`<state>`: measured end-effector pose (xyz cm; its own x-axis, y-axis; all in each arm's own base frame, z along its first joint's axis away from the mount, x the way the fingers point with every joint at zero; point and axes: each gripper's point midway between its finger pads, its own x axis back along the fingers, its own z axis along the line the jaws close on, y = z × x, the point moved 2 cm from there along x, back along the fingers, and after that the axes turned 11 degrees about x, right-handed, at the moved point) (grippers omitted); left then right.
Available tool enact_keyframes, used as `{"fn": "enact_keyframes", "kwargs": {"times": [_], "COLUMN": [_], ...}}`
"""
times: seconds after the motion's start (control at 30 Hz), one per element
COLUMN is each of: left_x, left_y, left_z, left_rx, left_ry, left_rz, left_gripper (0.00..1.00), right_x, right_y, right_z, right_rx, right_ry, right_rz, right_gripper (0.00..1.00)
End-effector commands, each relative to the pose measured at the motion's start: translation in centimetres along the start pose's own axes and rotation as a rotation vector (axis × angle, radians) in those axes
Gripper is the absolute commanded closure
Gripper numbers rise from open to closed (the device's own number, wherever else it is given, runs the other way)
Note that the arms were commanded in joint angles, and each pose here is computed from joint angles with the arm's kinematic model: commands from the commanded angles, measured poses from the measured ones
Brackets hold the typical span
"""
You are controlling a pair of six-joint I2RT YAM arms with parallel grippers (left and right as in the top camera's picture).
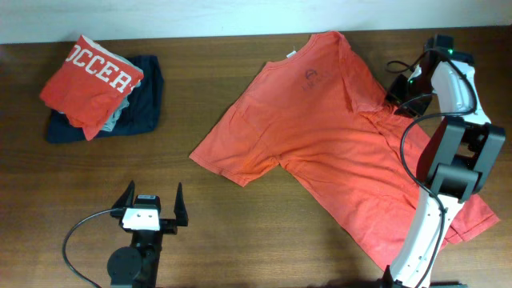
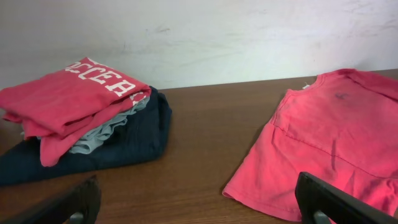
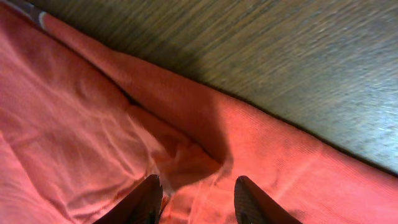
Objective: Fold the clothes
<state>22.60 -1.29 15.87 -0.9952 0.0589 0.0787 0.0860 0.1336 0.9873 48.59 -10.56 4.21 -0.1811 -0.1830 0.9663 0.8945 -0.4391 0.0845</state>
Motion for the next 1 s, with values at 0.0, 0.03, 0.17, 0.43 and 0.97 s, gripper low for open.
{"fn": "enact_keyframes", "kwargs": {"times": [0.0,0.03,0.17,0.43,0.97], "left_x": [0.02,0.02,0.02,0.02,0.02], "left_y": [-0.15,-0.15,-0.14,-0.14,-0.14], "left_z": [-0.01,-0.01,-0.01,-0.01,-0.01], "left_rx": [-0.016,-0.016,-0.016,-0.016,-0.016], "left_ry": [0.0,0.0,0.0,0.0,0.0], "left_rz": [0.003,0.003,0.003,0.003,0.003], "left_gripper": [0.01,0.01,0.0,0.01,0.01], "right_x": [-0.78,-0.81,-0.92,-0.93,-1.28], "right_y": [0.04,0.07,0.37,0.4,0.02], "right_z": [1.1,1.24,1.85,1.83,1.96], "right_rx": [-0.018,-0.015,0.0,-0.018,-0.054], "right_ry": [0.011,0.012,0.017,0.014,0.011], "right_rz": [0.001,-0.001,-0.018,-0.02,-0.007], "right_gripper": [0.57,0.57,0.57,0.57,0.65]}}
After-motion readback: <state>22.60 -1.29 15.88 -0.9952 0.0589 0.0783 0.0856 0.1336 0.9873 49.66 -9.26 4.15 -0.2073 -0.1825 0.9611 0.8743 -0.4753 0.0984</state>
